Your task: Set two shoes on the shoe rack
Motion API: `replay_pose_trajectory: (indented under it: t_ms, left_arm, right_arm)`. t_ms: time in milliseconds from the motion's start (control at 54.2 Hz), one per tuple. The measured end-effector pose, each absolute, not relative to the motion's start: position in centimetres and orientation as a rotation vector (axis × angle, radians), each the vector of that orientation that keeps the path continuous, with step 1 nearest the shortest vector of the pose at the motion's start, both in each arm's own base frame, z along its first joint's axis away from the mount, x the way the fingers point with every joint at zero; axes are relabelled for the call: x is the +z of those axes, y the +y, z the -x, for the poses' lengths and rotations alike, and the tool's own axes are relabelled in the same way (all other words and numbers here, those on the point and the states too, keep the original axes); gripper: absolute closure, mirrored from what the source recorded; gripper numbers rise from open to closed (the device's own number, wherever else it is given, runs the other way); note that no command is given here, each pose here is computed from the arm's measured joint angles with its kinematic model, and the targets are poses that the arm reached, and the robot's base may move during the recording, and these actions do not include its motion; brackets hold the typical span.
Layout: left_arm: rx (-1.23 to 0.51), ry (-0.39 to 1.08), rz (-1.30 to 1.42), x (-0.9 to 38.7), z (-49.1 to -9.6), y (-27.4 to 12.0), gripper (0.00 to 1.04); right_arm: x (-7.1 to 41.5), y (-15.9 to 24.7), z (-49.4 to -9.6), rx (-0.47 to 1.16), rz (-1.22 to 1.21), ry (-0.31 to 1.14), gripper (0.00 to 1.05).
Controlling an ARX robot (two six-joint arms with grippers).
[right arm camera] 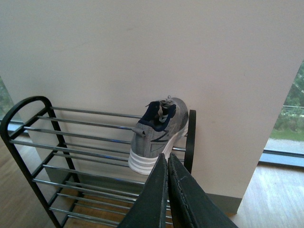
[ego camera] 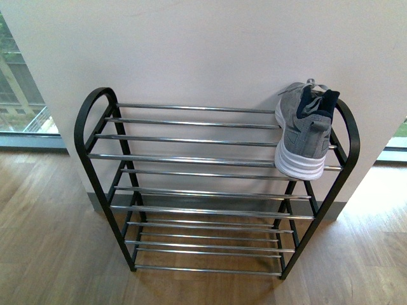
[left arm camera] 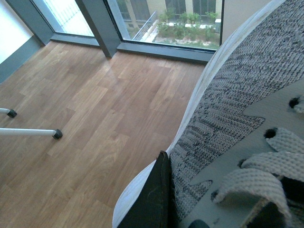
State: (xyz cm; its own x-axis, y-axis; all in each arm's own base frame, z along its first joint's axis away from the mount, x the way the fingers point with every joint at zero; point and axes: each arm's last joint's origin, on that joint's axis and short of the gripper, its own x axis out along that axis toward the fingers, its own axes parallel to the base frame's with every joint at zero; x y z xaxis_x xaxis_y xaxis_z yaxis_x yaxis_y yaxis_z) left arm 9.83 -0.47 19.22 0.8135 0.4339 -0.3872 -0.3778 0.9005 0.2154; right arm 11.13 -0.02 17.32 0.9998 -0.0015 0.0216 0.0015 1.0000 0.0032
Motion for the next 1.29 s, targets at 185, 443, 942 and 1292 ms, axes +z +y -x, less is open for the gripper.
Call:
replay_pose_trajectory:
  t_ms: [185,443,942,1292]
  left_arm:
    - [0.435,0.444,-0.131,19.2,-9.8,-0.5,1.03]
    - [0.434,0.444,-0.131,19.2,-9.8,-0.5,1.03]
    - [0.434,0.444,-0.131,19.2,-9.8,-0.5,1.03]
    - [0.437,0.444,-0.131,19.2,-9.8,-0.5,1.03]
  right_arm:
    - [17.3,0.0,-10.8,-0.001,-0.003,-0.021,1.03]
    - [17.0,0.0,-9.7,-0.002,-0.003,-0.014,1.03]
    - [17.0,0.0,-9.7,-0.002,-0.002,-0.017,0.42]
    - [17.0,0.0,-9.7,0.002,-0.002,-0.017,0.09]
